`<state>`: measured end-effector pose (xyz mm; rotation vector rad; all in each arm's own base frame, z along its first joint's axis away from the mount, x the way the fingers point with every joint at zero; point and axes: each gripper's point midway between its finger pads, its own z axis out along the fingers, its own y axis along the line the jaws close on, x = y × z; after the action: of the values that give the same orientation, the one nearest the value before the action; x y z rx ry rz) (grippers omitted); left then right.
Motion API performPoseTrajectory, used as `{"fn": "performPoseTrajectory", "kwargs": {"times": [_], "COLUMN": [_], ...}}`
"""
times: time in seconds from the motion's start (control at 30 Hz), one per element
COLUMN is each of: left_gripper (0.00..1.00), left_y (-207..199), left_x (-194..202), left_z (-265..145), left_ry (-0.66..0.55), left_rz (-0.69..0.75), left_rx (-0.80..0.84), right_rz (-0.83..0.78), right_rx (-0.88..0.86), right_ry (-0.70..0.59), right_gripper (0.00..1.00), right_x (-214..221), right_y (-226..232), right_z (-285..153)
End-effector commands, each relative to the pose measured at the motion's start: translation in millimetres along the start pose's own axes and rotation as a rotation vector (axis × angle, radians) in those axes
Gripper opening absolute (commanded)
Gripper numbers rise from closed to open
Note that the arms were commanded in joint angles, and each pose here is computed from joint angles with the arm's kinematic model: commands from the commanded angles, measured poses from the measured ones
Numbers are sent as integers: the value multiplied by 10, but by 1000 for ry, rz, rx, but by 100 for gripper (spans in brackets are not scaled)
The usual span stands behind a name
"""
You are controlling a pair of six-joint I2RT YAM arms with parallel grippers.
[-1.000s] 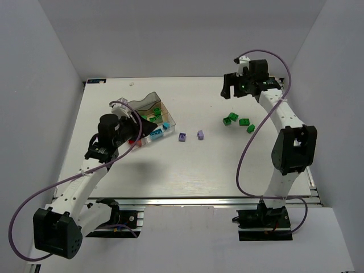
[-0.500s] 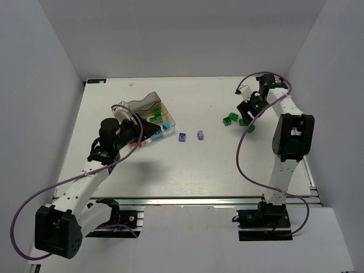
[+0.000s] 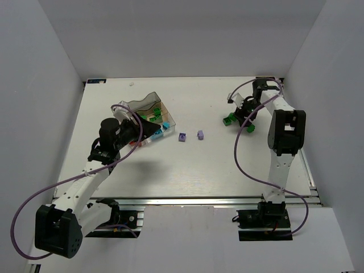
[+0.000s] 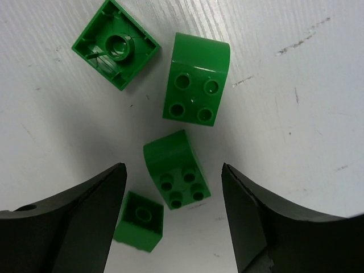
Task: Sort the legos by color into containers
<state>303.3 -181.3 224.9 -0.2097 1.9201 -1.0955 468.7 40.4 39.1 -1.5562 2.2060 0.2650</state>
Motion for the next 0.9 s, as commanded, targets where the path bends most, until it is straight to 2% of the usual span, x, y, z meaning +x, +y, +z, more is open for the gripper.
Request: {"fn": "performPoseTrajectory", "kwargs": {"times": [0.0,0.17,0.27,0.3,0.4,0.5,0.6,0.67,0.7,0.73,0.8,0.87], "left_gripper": [66,67,67,67,67,67,67,67,67,67,67,67], "left_y": [0,-14,-19,-33,-20,-22,-24,-44,-36,-47,-74,-12], "left_x": [-24,-63,-73,-89,-82,-82,-90,-108,-130,-144,-205,-152], "left_z": [24,64,84,88,96,82,42,-17,-36,-66,-142,-209], "left_ry": [-14,-12,-9,-12,-9,-12,-19,-30,-41,-49,-83,-70], "left_rz": [0,4,5,6,8,6,17,29,43,49,71,62], "left_rx": [1,0,1,4,1,-1,-8,-15,-25,-29,-38,-76], "right_rz": [-130,-176,-209,-213,-235,-258,-257,-272,-224,-244,-219,-177], "right_rx": [6,4,-9,-24,-31,-22,-42,-102,-130,-195,-231,-286], "right_ry": [-1,29,53,60,66,23,-102,-229,-276,-355,-437,-547], "right_gripper": [74,69,52,37,17,8,3,1,0,0,0,0], "right_x": [-33,22,81,99,116,-51,-502,-1022,-1212,-1590,-1993,-2610], "right_y": [-146,-170,-146,-97,-53,39,179,412,527,787,950,1240], "right_z": [8,114,125,118,56,-157,-356,-483,-530,-498,-527,-484]}}
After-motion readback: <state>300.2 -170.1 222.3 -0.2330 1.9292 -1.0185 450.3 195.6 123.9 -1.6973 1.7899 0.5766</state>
